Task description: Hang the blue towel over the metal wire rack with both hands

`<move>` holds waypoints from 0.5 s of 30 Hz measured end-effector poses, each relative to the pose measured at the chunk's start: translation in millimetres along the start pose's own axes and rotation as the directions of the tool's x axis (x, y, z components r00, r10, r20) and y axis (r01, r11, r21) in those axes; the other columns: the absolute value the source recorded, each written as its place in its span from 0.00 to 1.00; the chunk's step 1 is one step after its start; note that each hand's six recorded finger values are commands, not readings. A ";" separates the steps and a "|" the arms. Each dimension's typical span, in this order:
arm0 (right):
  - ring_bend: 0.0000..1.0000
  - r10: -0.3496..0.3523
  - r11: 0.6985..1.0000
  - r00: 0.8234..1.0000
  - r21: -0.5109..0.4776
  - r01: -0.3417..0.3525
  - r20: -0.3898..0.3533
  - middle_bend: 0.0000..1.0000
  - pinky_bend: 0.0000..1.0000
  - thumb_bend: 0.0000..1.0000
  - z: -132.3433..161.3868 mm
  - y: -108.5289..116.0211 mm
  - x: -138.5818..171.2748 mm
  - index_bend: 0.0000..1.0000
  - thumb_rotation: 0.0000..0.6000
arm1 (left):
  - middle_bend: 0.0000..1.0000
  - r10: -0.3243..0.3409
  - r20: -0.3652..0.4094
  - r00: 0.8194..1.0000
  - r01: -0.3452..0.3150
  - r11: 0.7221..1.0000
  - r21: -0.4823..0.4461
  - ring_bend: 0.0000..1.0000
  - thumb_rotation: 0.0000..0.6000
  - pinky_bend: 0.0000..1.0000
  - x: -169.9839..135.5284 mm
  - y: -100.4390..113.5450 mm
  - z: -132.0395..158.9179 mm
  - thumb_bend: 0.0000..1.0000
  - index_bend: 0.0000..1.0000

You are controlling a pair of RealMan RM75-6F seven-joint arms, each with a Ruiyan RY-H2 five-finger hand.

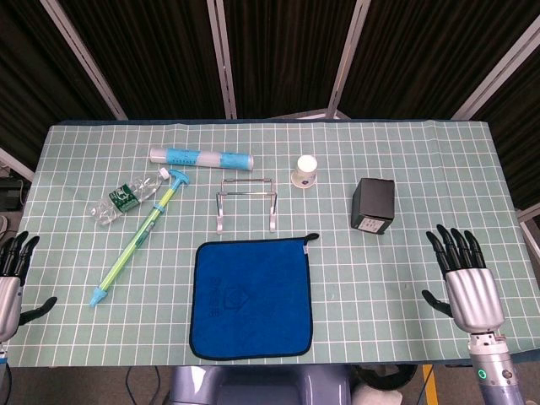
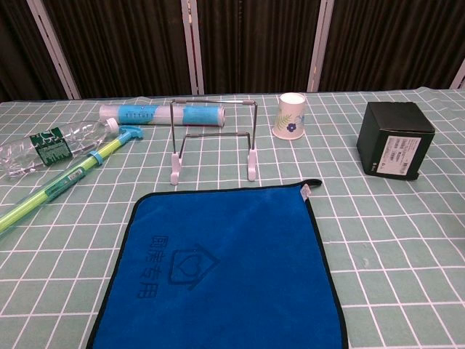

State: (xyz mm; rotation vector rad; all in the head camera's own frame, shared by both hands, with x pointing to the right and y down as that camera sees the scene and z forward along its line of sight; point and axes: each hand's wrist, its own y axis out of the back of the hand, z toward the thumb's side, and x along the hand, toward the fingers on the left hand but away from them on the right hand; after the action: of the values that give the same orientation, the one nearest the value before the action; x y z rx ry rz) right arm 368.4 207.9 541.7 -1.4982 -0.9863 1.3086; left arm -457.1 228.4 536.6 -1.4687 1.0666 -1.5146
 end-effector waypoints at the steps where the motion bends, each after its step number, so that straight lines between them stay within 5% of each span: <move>1: 0.00 -0.002 1.000 1.000 -0.001 0.002 -0.003 0.00 0.00 0.00 0.4 0.6 0.3 0.00 1.00 | 0.00 -0.001 -0.001 1.000 0.001 1.000 0.000 0.00 1.00 0.00 0.0 -0.2 -0.2 0.00 0.00; 10: 0.00 0.047 0.999 0.997 0.009 -0.046 -0.059 0.00 0.00 0.00 5.7 -9.7 -3.8 0.00 1.00 | 0.00 -0.010 -0.027 1.000 0.010 1.000 -0.006 0.00 1.00 0.00 1.8 -0.8 -6.1 0.00 0.00; 15: 0.00 0.086 0.996 0.976 0.000 -0.088 -0.200 0.00 0.00 0.00 30.6 -20.7 -17.6 0.00 1.00 | 0.00 -0.009 -0.026 1.000 0.009 1.000 -0.003 0.00 1.00 0.00 2.1 -0.6 -5.1 0.00 0.00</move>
State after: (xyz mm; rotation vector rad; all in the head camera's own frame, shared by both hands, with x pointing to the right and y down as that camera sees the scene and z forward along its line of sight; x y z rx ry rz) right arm 335.6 200.8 565.1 -1.6608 -0.8057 1.1877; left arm -462.3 227.0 538.0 -1.4614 1.0794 -1.5426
